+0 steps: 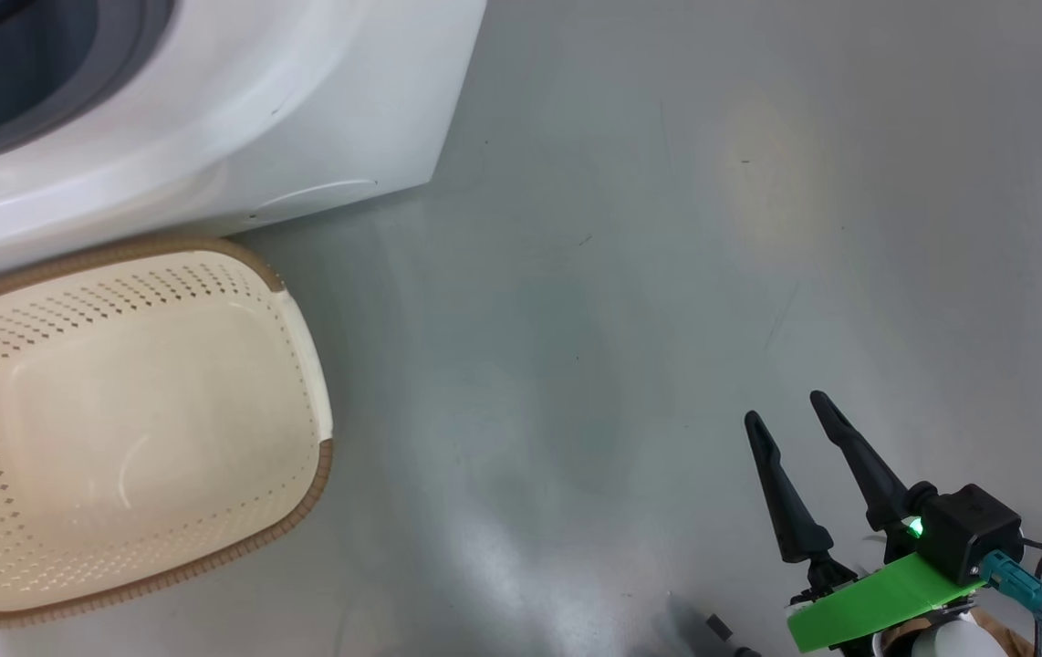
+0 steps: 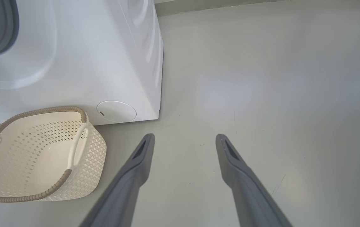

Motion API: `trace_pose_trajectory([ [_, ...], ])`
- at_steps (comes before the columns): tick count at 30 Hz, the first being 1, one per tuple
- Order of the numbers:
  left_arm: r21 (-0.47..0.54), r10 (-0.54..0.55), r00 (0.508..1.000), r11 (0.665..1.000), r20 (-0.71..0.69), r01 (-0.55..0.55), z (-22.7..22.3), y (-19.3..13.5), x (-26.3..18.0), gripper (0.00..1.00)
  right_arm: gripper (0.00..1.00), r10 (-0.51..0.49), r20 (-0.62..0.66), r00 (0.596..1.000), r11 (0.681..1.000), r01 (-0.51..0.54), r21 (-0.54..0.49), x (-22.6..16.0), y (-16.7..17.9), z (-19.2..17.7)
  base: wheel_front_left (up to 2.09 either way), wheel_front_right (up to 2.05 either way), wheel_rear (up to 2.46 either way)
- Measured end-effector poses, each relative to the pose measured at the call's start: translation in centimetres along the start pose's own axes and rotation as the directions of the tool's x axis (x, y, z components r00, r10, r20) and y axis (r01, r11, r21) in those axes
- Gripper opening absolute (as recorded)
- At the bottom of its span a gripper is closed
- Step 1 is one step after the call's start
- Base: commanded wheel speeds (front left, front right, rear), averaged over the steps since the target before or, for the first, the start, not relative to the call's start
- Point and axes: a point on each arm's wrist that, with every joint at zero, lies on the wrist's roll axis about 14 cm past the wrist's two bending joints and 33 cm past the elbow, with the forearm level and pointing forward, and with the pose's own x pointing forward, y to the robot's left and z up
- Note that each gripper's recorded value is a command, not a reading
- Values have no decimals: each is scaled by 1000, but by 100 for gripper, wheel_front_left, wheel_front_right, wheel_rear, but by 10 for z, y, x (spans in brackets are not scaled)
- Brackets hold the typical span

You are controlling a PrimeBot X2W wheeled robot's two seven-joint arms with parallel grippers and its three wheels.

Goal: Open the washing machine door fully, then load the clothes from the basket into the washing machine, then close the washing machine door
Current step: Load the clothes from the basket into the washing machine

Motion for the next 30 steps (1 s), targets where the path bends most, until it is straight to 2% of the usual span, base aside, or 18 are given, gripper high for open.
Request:
trace_pose_trajectory([
  [8,-106,80,994,992,76,-72,14,5,12,0,100,-11,-22,1000,1000,10,-4,-2,-3,-6,0,0,0],
  [13,-207,128,979,974,160,-94,42,8,26,0,100,-22,-47,999,1000,22,1,-3,-3,-14,0,0,0],
  [17,-306,184,955,946,233,-107,66,14,33,0,100,-37,-66,997,999,37,7,-4,-6,-20,0,0,0],
  [21,-417,240,933,902,268,-112,78,23,36,0,100,-51,-76,996,999,52,9,-6,-8,-23,0,0,0],
  [24,-452,210,945,889,252,-77,71,11,39,0,100,-61,-78,995,998,61,5,-8,-11,-23,0,0,0],
  [26,-497,190,955,866,229,-53,64,1,40,0,100,-63,-78,995,998,64,4,-8,-12,-23,0,0,0],
  [30,-499,156,968,866,198,-37,56,-8,39,0,100,-68,-67,995,998,68,2,-11,-14,-19,0,0,0],
])
